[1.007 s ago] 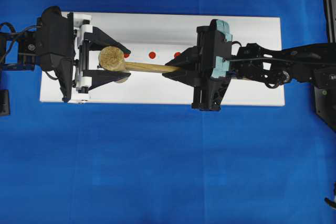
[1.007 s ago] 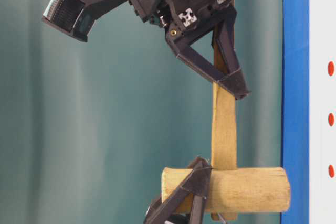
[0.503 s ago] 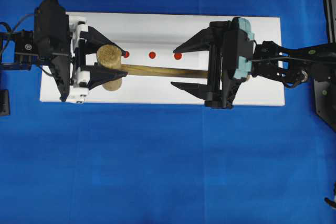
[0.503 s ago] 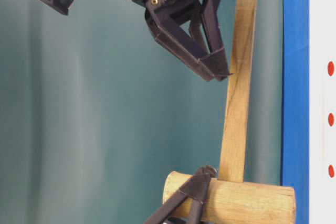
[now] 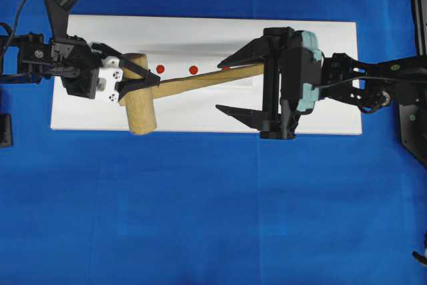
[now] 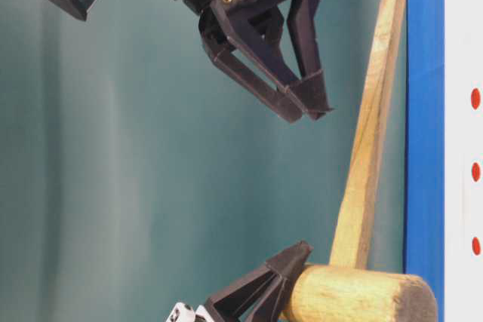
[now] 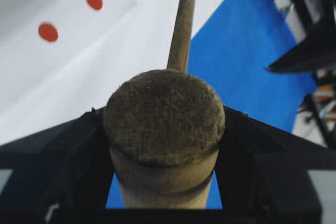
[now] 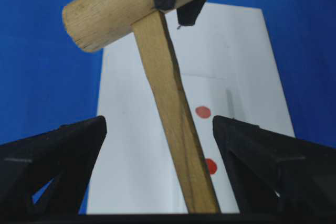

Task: Hit the mark with a hammer.

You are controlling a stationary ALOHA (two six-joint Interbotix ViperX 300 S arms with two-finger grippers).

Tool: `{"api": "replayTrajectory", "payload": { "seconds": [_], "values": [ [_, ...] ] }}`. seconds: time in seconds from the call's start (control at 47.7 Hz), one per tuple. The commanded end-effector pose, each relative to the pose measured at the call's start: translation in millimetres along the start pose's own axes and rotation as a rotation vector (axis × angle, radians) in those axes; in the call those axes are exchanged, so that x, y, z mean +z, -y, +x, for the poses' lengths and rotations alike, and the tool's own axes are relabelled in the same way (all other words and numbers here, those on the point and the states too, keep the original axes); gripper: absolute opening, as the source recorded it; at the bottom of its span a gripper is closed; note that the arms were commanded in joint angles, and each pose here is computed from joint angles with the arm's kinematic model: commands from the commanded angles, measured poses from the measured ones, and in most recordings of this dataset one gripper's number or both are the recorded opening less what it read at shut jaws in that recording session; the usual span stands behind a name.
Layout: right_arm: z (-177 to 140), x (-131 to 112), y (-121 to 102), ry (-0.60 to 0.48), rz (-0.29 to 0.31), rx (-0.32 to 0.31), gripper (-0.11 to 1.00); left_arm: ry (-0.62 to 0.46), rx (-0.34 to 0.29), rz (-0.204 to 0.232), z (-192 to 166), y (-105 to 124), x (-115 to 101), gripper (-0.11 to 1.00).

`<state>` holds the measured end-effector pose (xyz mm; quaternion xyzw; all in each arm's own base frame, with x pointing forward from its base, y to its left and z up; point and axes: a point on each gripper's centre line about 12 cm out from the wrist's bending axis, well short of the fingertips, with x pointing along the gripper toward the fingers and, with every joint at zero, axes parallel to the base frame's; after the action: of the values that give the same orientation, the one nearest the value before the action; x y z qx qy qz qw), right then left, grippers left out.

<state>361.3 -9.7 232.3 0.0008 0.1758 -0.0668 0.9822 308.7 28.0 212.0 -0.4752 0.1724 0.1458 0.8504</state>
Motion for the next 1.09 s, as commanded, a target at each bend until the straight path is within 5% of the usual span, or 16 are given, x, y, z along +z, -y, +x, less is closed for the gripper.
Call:
{"api": "replayTrajectory", "payload": {
  "seconds": [0.0, 0.671, 0.755, 0.965, 1.069],
  "values": [
    [2.3, 11.9, -1.3, 0.029, -0.013, 0.002, 0.88, 0.027, -0.041, -0.025, -4.7, 12.2, 8.4, 0.45],
    [45.6, -7.6, -2.4, -0.053, -0.177, -0.007, 0.85, -0.016, -0.102, -0.093, -10.2, 31.8, -5.1, 0.45],
    [45.6, -8.2, -2.8, -0.057, -0.194, -0.003, 0.74, -0.012, -0.109, -0.085, -11.6, 33.5, -4.0, 0.45],
    [45.2, -12.5, -5.2, -0.087, -0.203, 0.021, 0.15, -0.014, -0.115, -0.088, -12.5, 35.0, -4.7, 0.45],
    [45.0, -13.4, -5.3, -0.091, -0.203, 0.023, 0.08, -0.011, -0.115, -0.054, -12.5, 34.8, -4.4, 0.45]
  ]
}}
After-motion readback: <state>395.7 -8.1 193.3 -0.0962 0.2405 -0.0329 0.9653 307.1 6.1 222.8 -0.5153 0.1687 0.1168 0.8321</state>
